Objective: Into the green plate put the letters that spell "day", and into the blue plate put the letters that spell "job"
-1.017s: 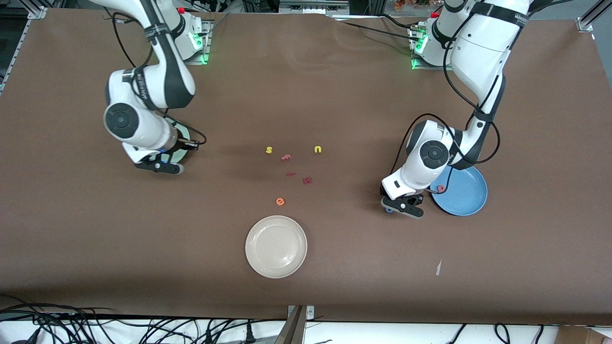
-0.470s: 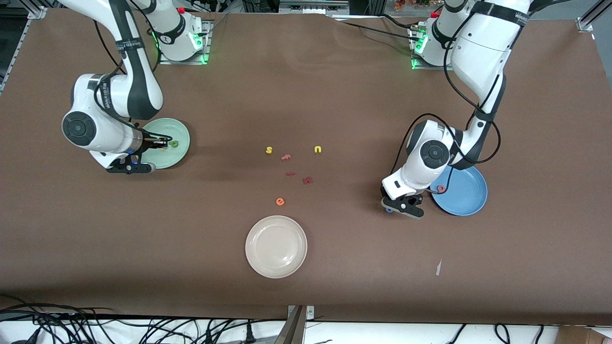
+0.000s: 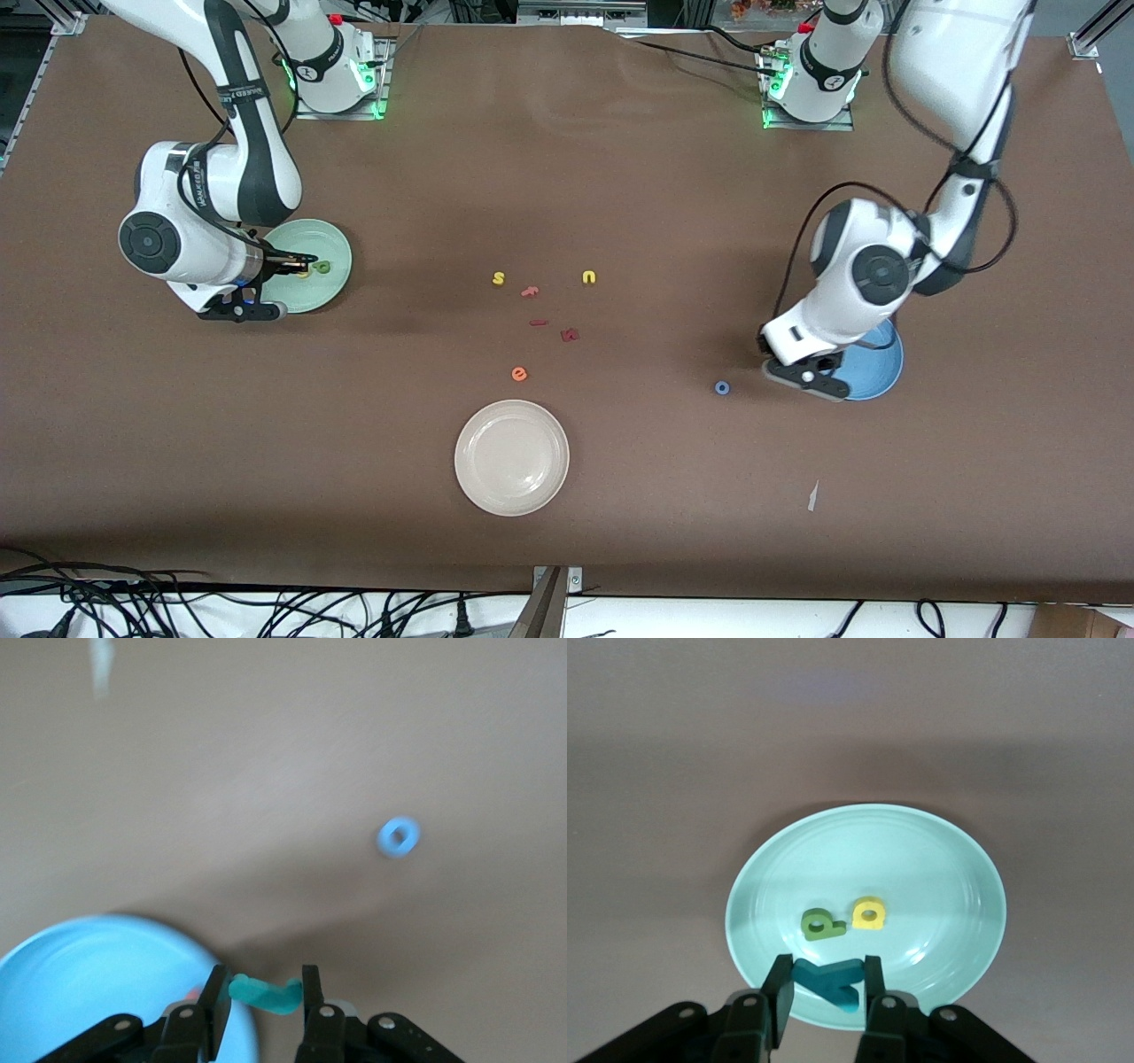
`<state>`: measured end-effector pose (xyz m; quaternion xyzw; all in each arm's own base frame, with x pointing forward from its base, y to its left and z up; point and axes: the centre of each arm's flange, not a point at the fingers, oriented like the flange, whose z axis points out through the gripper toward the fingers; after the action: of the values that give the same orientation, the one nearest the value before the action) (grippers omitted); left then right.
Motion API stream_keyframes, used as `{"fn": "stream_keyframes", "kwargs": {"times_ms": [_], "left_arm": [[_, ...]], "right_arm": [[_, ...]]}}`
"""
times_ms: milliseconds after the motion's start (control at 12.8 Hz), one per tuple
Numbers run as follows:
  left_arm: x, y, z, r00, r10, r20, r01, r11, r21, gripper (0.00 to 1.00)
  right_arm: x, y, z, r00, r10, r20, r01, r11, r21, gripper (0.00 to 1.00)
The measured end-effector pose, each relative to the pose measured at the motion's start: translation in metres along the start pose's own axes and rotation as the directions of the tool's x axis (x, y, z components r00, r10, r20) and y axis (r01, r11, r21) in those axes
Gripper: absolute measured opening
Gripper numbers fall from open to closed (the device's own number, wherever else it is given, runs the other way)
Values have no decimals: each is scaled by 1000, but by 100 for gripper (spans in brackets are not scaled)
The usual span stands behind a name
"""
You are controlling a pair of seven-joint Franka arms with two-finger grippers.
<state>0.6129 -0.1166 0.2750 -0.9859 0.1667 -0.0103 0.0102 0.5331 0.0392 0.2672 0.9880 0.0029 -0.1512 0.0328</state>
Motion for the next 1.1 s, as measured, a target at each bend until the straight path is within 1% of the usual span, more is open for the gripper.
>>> {"fn": "stream_keyframes", "kwargs": {"times_ms": [157,313,391,470,548,626,704,783,861,939,1017,1096], "left_arm": [[-32,-46,-12,1000,25,15,-26,1000,1,37],[-59,-85,-8,998,57,37,-57,998,-6,37],[-68,-99,-3,997,54,48,-53,999,-11,37],[-72,-104,0,997,47,54,-46,999,-13,42],[-71,-103,1,997,46,54,-46,999,-14,52],[-69,-97,1,998,47,51,-46,999,-16,63],[-66,-89,1,998,48,46,-47,999,-20,72],[-63,-80,0,998,54,37,-53,998,-25,72],[-59,-71,-1,998,61,27,-60,998,-28,76],[-54,-61,-2,997,72,11,-72,997,-30,77],[-44,-46,-6,997,78,-13,-78,996,-45,77],[-31,-26,-8,996,81,-34,-83,994,-70,78]], "right_arm": [[-3,4,20,1000,9,4,-9,1000,-12,36],[-12,9,47,999,19,43,-18,1000,-21,36],[-17,13,58,998,29,57,-27,999,-23,42],[-19,18,64,997,38,68,-36,999,-24,53],[-19,20,66,996,44,74,-42,999,-25,67],[-19,20,65,996,44,72,-43,999,-23,75],[-16,18,61,997,40,64,-39,999,-21,87],[-11,15,50,998,33,51,-32,999,-18,98],[-5,8,32,999,21,43,-20,1000,-14,100],[3,0,8,999,7,35,-7,1000,-9,100],[11,-7,-22,1000,-7,14,7,1000,-3,100],[18,-12,-51,1000,-17,-19,17,1000,3,100]]}}
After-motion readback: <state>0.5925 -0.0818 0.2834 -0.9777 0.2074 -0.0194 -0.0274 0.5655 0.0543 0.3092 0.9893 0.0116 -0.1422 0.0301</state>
